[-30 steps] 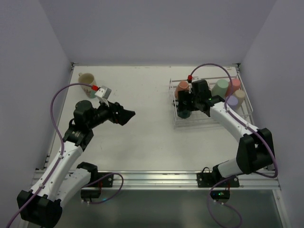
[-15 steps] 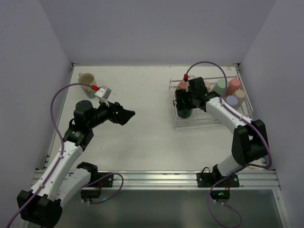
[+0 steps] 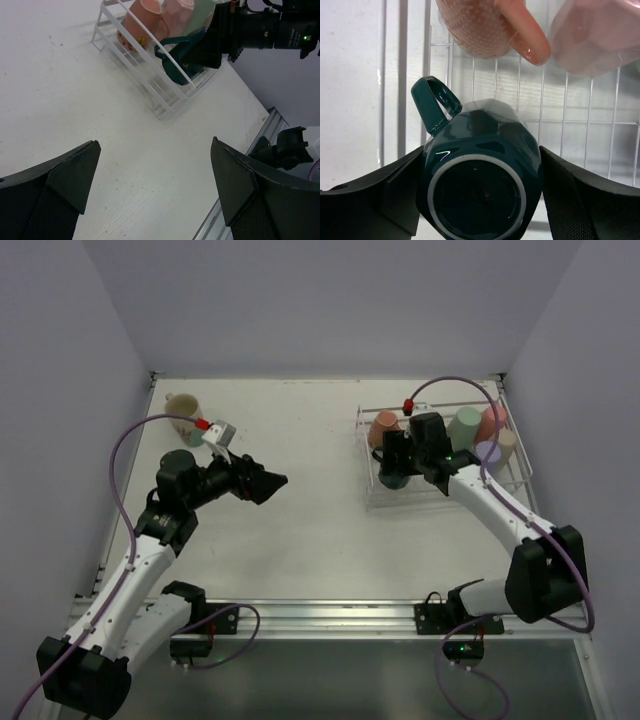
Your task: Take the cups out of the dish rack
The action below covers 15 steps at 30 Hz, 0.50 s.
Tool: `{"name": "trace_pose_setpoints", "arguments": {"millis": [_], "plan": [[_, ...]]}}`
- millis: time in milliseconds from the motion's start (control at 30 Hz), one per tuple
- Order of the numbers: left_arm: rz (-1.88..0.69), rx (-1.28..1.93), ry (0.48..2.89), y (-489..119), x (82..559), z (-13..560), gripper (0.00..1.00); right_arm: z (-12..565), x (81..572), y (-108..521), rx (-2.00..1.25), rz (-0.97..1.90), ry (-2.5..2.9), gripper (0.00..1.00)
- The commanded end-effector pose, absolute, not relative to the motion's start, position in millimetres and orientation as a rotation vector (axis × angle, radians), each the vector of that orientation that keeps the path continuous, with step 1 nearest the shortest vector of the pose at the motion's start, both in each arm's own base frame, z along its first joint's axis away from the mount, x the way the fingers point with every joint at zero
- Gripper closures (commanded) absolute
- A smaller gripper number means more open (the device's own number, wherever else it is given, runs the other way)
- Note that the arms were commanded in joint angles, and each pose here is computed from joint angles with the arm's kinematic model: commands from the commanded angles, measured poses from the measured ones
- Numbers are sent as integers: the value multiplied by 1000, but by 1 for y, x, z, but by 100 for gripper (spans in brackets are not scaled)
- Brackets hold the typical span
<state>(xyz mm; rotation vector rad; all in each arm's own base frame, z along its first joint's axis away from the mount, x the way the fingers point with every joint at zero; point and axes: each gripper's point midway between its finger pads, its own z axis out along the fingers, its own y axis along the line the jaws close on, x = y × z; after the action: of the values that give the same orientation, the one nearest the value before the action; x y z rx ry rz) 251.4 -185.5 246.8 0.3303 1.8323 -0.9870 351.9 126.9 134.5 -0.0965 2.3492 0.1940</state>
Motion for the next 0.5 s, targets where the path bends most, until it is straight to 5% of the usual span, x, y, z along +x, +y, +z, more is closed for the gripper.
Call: {"name": "trace_pose_setpoints", "arguments": {"millis": [0,467], "plan": [[-1093,364,1721,-200,246,282,0,222,368,129,61,321,2039,58],[-1366,460,1580,-308,220,327,1,328,308,182,156,1058,1688,60]]}}
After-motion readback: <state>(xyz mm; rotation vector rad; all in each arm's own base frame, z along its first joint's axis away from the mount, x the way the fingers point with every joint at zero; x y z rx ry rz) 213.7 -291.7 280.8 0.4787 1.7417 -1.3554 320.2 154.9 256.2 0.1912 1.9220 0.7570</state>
